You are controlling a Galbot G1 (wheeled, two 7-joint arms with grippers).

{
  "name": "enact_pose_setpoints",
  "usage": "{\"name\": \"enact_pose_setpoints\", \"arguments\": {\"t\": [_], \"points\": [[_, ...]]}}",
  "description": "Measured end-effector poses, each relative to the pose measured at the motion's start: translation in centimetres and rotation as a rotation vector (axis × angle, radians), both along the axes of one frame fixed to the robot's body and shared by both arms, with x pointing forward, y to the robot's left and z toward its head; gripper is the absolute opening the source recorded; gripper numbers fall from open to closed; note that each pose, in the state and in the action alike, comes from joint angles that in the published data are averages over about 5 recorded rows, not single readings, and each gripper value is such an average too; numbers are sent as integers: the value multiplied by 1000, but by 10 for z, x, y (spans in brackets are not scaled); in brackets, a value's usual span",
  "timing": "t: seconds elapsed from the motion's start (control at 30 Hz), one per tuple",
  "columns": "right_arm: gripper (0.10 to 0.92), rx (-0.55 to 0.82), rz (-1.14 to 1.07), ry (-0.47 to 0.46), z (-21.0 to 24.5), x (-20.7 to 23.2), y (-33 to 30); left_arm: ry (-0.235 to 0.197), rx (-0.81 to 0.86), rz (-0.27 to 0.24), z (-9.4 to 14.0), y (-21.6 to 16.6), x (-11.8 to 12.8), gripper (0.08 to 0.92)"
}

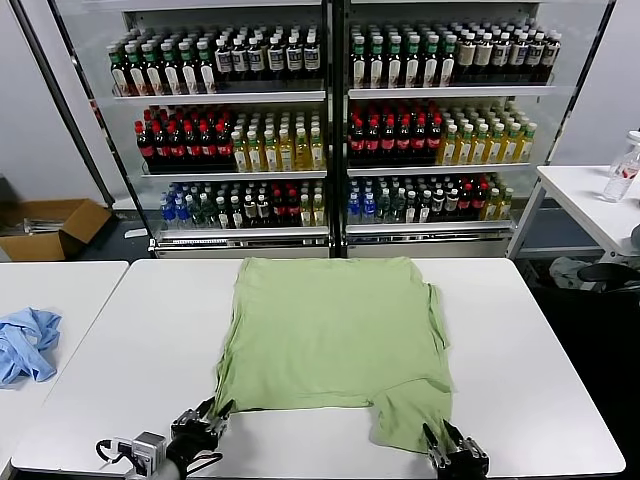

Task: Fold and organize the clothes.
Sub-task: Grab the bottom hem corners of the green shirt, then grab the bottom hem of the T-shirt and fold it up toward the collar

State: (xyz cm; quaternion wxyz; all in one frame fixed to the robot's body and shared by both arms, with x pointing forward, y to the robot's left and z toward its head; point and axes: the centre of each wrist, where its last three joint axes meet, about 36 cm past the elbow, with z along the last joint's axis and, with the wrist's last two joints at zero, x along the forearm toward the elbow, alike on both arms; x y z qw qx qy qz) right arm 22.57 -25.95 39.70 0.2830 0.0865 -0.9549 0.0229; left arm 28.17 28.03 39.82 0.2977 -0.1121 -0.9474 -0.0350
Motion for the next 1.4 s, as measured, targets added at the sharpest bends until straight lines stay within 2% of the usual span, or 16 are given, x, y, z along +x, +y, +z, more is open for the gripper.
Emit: {"name": "enact_pose_setpoints", "arguments": {"t": [0.17,0.33,0.53,0.8,1.1,1.23,1.4], "points": [[111,7,11,-5,6,-2,-5,-6,5,-10,0,-2,0,195],[105,2,36,-17,19,-12,-8,-14,16,-22,2,-2,-1,92],[105,-13,76,-21,39,-31,-5,-22,37,-45,11,4,-11,86],[105,-39,106,-12,69,-50,0,-3,75,-55,32,16,-33,86],[105,-53,106,-61,96,-35,3,-3,151,-75,67,23,-61,86],[105,-56,91,-90,97,-15,4,-26,141,-65,72,23,-58,86],[105,-65,74,-119,92,13,4,-75,102,-48,66,22,-35,86]]}}
